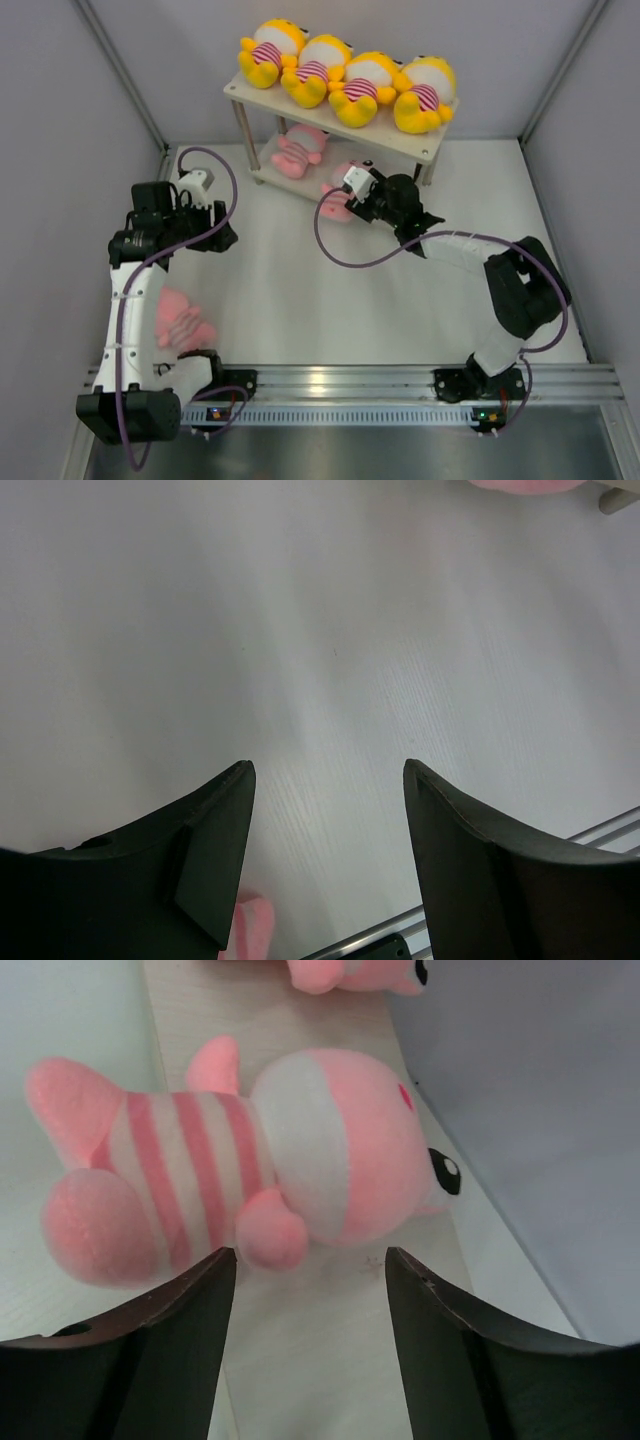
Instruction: Place and organize the stuffed toys onto the shelf
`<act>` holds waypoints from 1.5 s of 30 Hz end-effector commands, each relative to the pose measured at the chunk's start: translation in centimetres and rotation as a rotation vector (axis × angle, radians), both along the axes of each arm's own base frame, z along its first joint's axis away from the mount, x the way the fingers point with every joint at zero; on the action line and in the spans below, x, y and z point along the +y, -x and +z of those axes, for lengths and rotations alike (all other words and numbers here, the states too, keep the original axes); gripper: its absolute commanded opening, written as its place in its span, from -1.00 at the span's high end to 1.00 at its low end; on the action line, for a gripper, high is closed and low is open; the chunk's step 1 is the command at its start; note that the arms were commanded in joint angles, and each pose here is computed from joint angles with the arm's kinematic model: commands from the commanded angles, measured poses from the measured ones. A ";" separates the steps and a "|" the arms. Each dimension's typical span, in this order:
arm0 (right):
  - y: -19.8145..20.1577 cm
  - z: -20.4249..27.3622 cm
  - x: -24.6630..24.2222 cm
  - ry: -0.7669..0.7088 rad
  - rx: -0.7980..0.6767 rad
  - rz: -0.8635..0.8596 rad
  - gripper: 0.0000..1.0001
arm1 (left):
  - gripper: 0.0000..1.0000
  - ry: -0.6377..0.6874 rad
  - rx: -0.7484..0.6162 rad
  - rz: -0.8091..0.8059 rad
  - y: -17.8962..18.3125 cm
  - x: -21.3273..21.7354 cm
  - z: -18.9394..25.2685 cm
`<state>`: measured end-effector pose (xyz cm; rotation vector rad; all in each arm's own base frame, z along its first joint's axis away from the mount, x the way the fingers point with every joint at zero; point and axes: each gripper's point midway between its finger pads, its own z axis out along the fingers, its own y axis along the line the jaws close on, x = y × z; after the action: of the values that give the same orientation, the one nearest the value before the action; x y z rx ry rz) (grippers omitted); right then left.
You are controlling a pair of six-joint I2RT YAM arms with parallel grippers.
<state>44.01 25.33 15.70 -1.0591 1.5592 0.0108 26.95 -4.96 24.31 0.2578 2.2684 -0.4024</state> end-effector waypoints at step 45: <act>-3.7 1.1 4.5 0.182 0.004 0.174 1.00 | -0.33 -0.033 0.044 -0.024 -0.3 0.3 -1.7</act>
<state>45.31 28.37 14.84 -1.3633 1.5986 -0.0591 27.38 -4.85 23.08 0.2760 2.3072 -0.4042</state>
